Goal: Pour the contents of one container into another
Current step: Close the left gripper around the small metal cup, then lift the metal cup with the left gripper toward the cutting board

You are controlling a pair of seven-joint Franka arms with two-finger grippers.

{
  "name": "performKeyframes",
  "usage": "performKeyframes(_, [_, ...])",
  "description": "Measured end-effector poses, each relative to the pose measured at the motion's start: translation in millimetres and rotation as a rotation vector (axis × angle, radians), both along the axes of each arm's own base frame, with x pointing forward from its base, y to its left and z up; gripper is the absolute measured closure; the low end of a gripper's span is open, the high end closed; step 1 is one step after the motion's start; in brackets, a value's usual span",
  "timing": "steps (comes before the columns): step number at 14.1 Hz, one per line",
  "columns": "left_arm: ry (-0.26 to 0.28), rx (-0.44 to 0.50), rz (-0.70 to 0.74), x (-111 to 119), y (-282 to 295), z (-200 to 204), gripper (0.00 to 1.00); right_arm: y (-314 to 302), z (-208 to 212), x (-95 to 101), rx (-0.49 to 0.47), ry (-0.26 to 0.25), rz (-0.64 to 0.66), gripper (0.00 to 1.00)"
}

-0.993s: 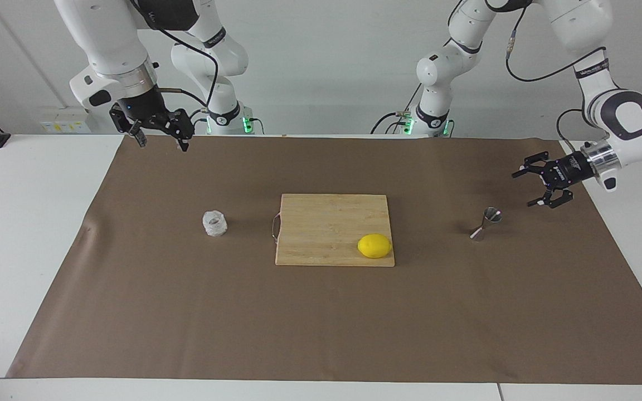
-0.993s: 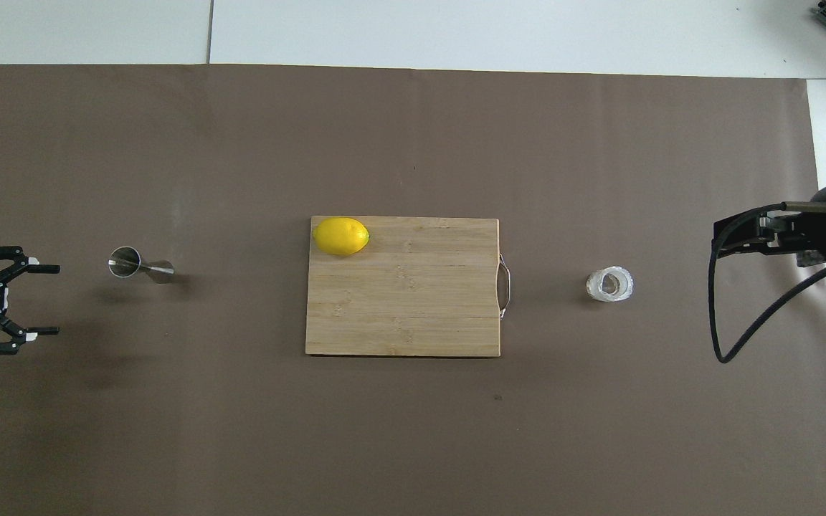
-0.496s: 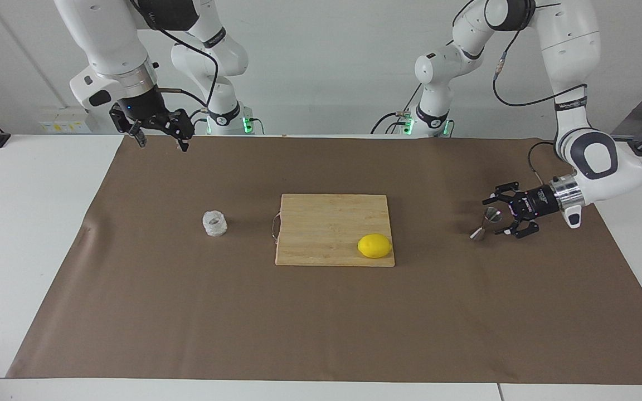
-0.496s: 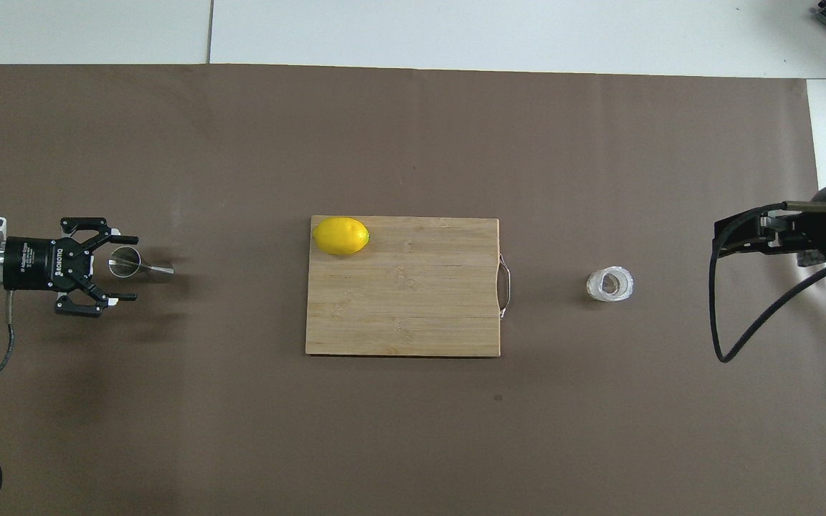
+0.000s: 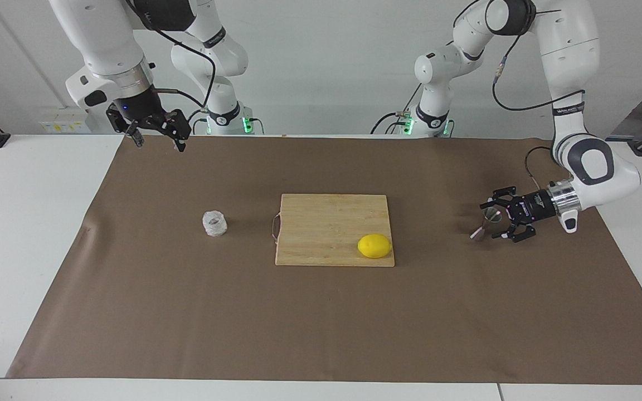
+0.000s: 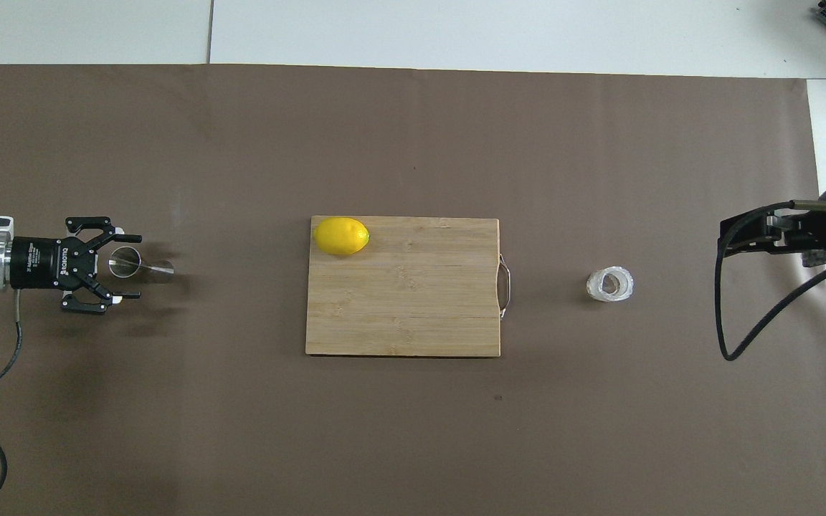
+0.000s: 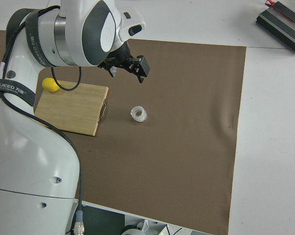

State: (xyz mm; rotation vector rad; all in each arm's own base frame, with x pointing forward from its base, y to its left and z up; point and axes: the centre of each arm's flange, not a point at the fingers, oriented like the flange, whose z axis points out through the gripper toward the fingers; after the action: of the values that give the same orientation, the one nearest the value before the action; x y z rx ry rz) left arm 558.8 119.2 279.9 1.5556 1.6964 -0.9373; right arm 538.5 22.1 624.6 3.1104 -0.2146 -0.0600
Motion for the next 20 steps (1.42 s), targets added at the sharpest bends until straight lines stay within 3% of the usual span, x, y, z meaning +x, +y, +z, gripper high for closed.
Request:
performKeyframes(13, [-0.036,-0.061,0.017,1,8,-10,0.02,0,0,0.0,0.000,0.000,0.000,0.00])
performKeyframes(15, [-0.046,-0.066,0.013,0,10,-10,0.21,0,0,0.0,0.000,0.000,0.000,0.00])
performKeyframes(16, [-0.049,-0.072,0.012,-1,11,-10,0.21,0,0,0.0,0.000,0.000,0.000,0.00])
performKeyframes(18, [-0.056,-0.092,0.015,-1,11,-9,0.37,0,0,0.0,0.000,0.000,0.000,0.00])
performKeyframes(20, [-0.058,-0.101,0.015,-1,10,-8,0.38,0,0,0.0,0.000,0.000,0.000,0.00])
